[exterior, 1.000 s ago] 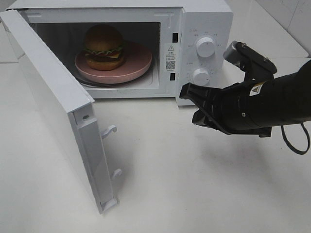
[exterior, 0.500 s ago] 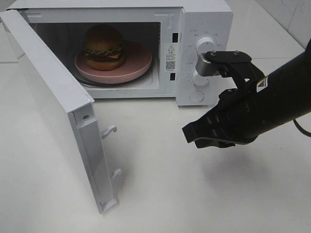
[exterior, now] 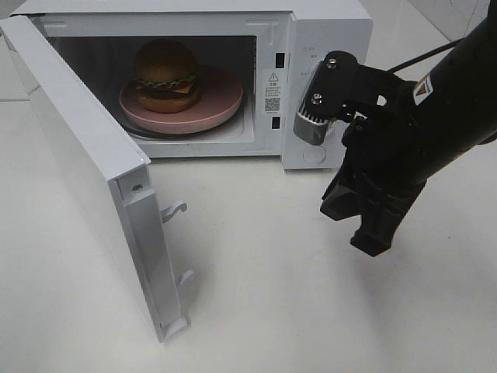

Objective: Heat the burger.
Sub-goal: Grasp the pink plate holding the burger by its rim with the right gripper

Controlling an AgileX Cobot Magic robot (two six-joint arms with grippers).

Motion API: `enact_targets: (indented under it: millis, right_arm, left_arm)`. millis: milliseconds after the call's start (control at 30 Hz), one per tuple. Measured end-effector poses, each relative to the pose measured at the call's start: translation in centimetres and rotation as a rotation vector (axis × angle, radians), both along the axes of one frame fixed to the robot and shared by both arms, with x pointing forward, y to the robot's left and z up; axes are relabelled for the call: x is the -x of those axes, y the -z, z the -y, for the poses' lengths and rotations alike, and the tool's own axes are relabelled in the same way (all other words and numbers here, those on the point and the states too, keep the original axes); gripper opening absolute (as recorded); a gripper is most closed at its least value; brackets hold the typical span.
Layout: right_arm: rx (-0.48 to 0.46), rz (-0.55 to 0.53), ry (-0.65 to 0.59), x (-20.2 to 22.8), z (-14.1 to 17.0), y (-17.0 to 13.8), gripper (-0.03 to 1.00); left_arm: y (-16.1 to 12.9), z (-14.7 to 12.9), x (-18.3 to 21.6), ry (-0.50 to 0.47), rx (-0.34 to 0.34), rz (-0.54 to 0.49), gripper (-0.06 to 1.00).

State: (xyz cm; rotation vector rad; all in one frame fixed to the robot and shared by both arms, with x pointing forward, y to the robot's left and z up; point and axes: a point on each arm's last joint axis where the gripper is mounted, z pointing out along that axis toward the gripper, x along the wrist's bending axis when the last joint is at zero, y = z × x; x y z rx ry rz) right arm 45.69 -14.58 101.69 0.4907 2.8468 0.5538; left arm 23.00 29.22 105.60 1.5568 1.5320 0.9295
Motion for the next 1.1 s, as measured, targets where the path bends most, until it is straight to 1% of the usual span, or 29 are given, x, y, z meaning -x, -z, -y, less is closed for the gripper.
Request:
enact_targets:
  millis: [33, 67, 100, 133, 167, 200, 267, 300, 333, 367, 400, 467, 500, 533, 567, 600, 633, 667, 700, 733, 767, 800, 833, 867, 900, 933, 967, 1033, 1100]
  right_arm:
    - [0.0, 0.0, 0.0, 0.0, 0.0, 0.0, 0.14]
    - [0.03, 0.038, -0.085, -0.2, 0.0, -0.3, 0.15]
    - [0.048, 0.057, -0.13, -0.2, 0.0, -0.5, 0.15]
    - [0.048, 0.057, -0.13, -0.2, 0.0, -0.5, 0.15]
    - [0.079, 0.088, -0.203, -0.3, 0.1, -0.6, 0.16]
    - [0.079, 0.088, -0.203, -0.3, 0.1, -0.6, 0.16]
    - [0.131, 0.14, -0.302, -0.5, 0.2, -0.8, 0.17]
    - [0.131, 0.14, -0.302, -0.5, 0.2, -0.8, 0.17]
    - [0.148, 0.153, -0.325, -0.6, 0.3, -0.9, 0.18]
    - [0.185, 0.181, -0.371, -0.8, 0.4, -1.0, 0.2]
    - [0.185, 0.181, -0.371, -0.8, 0.4, -1.0, 0.2]
    - [0.242, 0.223, -0.42, -1.1, 0.7, -1.2, 0.25]
    - [0.242, 0.223, -0.42, -1.1, 0.7, -1.2, 0.25]
    - [0.286, 0.249, -0.448, -1.4, 0.9, -1.3, 0.31]
    - [0.303, 0.259, -0.457, -1.5, 1.0, -1.4, 0.34]
    - [0.303, 0.259, -0.457, -1.5, 1.0, -1.4, 0.34]
    - [0.339, 0.276, -0.474, -1.6, 1.2, -1.4, 0.41]
    - [0.339, 0.276, -0.474, -1.6, 1.2, -1.4, 0.41]
    - [0.362, 0.305, -0.489, -1.8, 1.2, -1.5, 0.5]
    - [0.368, 0.318, -0.496, -1.8, 1.2, -1.5, 0.54]
    - [0.368, 0.318, -0.496, -1.8, 1.2, -1.5, 0.54]
    - [0.378, 0.35, -0.512, -1.9, 0.9, -1.7, 0.65]
    - [0.378, 0.35, -0.512, -1.9, 0.9, -1.7, 0.65]
    - [0.376, 0.381, -0.518, -1.8, 0.4, -1.8, 0.75]
    - [0.376, 0.391, -0.521, -1.9, 0.1, -1.8, 0.79]
    - [0.376, 0.391, -0.521, -1.9, 0.1, -1.8, 0.79]
    - [0.373, 0.398, -0.52, -2.0, -0.5, -1.8, 0.86]
    - [0.374, 0.399, -0.521, -2.2, -0.8, -1.8, 0.88]
    - [0.382, 0.407, -0.546, -2.8, -2.0, -1.5, 0.9]
  left_arm:
    - [0.0, 0.0, 0.0, 0.0, 0.0, 0.0, 0.99]
    - [0.0, 0.0, 0.0, 0.0, 0.0, 0.0, 0.99]
    - [0.0, 0.0, 0.0, 0.0, 0.0, 0.0, 0.99]
    - [0.0, 0.0, 0.0, 0.0, 0.0, 0.0, 0.99]
    - [0.0, 0.0, 0.0, 0.0, 0.0, 0.0, 0.99]
    - [0.0, 0.0, 0.0, 0.0, 0.0, 0.0, 0.99]
    - [0.0, 0.0, 0.0, 0.0, 0.0, 0.0, 0.99]
    - [0.0, 0.0, 0.0, 0.0, 0.0, 0.0, 0.99]
    - [0.0, 0.0, 0.0, 0.0, 0.0, 0.0, 0.99]
    - [0.0, 0.0, 0.0, 0.0, 0.0, 0.0, 0.99]
    - [0.0, 0.0, 0.0, 0.0, 0.0, 0.0, 0.99]
    - [0.0, 0.0, 0.0, 0.0, 0.0, 0.0, 0.99]
    - [0.0, 0.0, 0.0, 0.0, 0.0, 0.0, 0.99]
    - [0.0, 0.0, 0.0, 0.0, 0.0, 0.0, 0.99]
    - [0.0, 0.0, 0.0, 0.0, 0.0, 0.0, 0.99]
    - [0.0, 0.0, 0.0, 0.0, 0.0, 0.0, 0.99]
    - [0.0, 0.0, 0.0, 0.0, 0.0, 0.0, 0.99]
    - [0.0, 0.0, 0.0, 0.0, 0.0, 0.0, 0.99]
    - [0.0, 0.0, 0.0, 0.0, 0.0, 0.0, 0.99]
    - [0.0, 0.0, 0.0, 0.0, 0.0, 0.0, 0.99]
    - [0.0, 0.0, 0.0, 0.0, 0.0, 0.0, 0.99]
    - [0.0, 0.0, 0.0, 0.0, 0.0, 0.0, 0.99]
    - [0.0, 0.0, 0.0, 0.0, 0.0, 0.0, 0.99]
    - [0.0, 0.0, 0.0, 0.0, 0.0, 0.0, 0.99]
    - [0.0, 0.0, 0.0, 0.0, 0.0, 0.0, 0.99]
    - [0.0, 0.0, 0.0, 0.0, 0.0, 0.0, 0.99]
    - [0.0, 0.0, 0.0, 0.0, 0.0, 0.0, 0.99]
    - [0.0, 0.0, 0.0, 0.0, 0.0, 0.0, 0.99]
    - [0.0, 0.0, 0.0, 0.0, 0.0, 0.0, 0.99]
